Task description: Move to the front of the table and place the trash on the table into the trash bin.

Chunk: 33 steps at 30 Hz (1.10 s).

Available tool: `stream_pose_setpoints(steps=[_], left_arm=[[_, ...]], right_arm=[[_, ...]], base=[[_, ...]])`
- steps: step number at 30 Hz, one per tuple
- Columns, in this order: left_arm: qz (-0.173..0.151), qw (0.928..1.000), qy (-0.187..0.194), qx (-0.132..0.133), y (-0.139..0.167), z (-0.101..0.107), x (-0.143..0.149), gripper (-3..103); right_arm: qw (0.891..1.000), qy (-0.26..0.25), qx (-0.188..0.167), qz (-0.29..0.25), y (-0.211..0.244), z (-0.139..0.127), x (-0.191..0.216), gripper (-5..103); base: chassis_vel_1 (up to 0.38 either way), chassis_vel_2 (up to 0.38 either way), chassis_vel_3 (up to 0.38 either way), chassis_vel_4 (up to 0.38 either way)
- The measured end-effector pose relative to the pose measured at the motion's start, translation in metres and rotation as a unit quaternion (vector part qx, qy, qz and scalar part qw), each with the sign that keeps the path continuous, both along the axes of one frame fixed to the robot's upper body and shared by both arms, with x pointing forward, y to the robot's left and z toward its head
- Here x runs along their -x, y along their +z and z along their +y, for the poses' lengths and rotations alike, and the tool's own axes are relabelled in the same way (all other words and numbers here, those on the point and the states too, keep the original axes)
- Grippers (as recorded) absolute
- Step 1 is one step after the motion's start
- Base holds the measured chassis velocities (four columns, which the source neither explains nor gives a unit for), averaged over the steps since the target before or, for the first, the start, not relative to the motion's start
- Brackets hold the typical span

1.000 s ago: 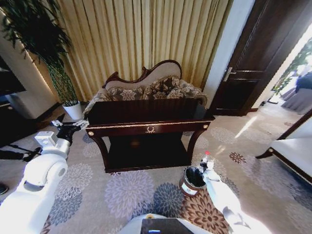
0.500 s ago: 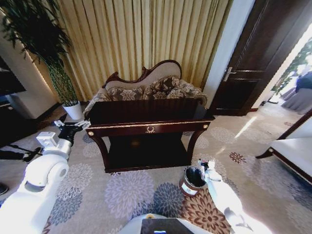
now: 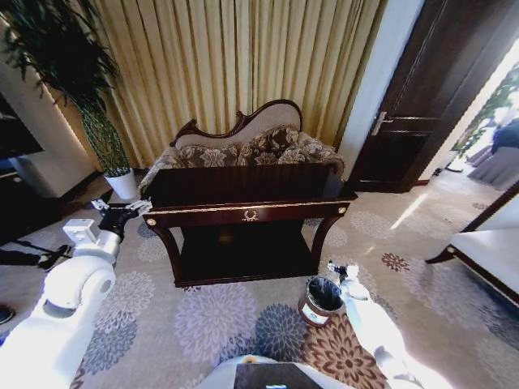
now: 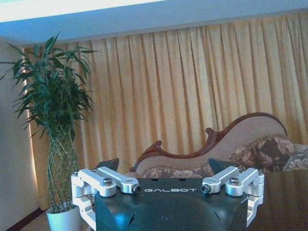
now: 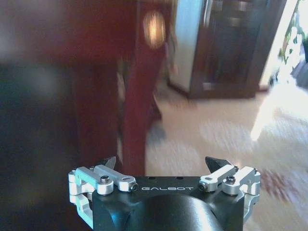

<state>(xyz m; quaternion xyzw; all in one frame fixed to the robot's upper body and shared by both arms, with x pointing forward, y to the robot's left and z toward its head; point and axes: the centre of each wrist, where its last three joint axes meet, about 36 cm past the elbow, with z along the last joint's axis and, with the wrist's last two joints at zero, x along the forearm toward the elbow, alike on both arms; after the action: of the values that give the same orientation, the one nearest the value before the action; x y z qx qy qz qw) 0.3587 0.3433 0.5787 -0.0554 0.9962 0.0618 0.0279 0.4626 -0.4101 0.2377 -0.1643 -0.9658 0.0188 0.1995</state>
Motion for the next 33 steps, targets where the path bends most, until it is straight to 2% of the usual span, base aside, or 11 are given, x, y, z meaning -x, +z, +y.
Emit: stream_pose_setpoints(steps=[1, 3, 4, 6, 7, 9, 10, 12, 17, 23, 33], left_arm=[[0.000, 1.0000, 0.000, 0.000, 0.000, 0.000, 0.000, 100], [-0.009, 0.9999, 0.004, 0.005, -0.001, 0.000, 0.001, 100], [-0.009, 0.9999, 0.004, 0.005, -0.001, 0.000, 0.001, 100], [-0.016, 0.9998, 0.005, 0.008, 0.000, 0.000, 0.002, 100], [-0.016, 0.9998, 0.005, 0.008, 0.000, 0.000, 0.002, 100], [-0.018, 0.9998, 0.006, 0.007, 0.000, -0.002, 0.003, 100], [-0.018, 0.9998, 0.006, 0.007, 0.000, -0.002, 0.003, 100], [-0.018, 0.9998, 0.004, 0.007, -0.002, -0.005, 0.004, 100], [-0.023, 0.9997, 0.000, 0.006, -0.005, -0.008, 0.007, 100], [-0.038, 0.9993, 0.000, 0.005, -0.003, -0.005, 0.010, 100], [-0.032, 0.9994, -0.012, -0.001, -0.010, -0.011, 0.006, 100]], right_arm=[[1.000, 0.000, 0.000, 0.000, 0.000, 0.000, 0.000, 100], [0.997, 0.016, 0.011, -0.079, 0.046, 0.009, -0.001, 100], [0.997, 0.016, 0.011, -0.079, 0.046, 0.009, -0.001, 100], [0.987, 0.042, 0.023, -0.156, 0.100, 0.025, 0.008, 100], [0.987, 0.042, 0.023, -0.156, 0.100, 0.025, 0.008, 100], [0.975, 0.073, 0.031, -0.206, 0.146, 0.047, 0.020, 100], [0.975, 0.073, 0.031, -0.206, 0.146, 0.047, 0.020, 100], [0.967, 0.108, 0.024, -0.228, 0.182, 0.072, 0.033, 100], [0.957, 0.164, 0.028, -0.239, 0.211, 0.106, 0.051, 100], [0.948, 0.200, 0.031, -0.246, 0.226, 0.122, 0.087, 100], [0.945, 0.194, 0.028, -0.263, 0.230, 0.123, 0.101, 100]], base=[[0.000, 0.000, 0.000, 0.000], [0.000, 0.000, 0.000, 0.000], [0.000, 0.000, 0.000, 0.000], [0.000, 0.000, 0.000, 0.000], [0.000, 0.000, 0.000, 0.000], [0.000, 0.000, 0.000, 0.000], [0.000, 0.000, 0.000, 0.000], [0.000, 0.000, 0.000, 0.000], [0.000, 0.000, 0.000, 0.000], [0.000, 0.000, 0.000, 0.000], [0.005, -0.005, -0.003, 0.006]])
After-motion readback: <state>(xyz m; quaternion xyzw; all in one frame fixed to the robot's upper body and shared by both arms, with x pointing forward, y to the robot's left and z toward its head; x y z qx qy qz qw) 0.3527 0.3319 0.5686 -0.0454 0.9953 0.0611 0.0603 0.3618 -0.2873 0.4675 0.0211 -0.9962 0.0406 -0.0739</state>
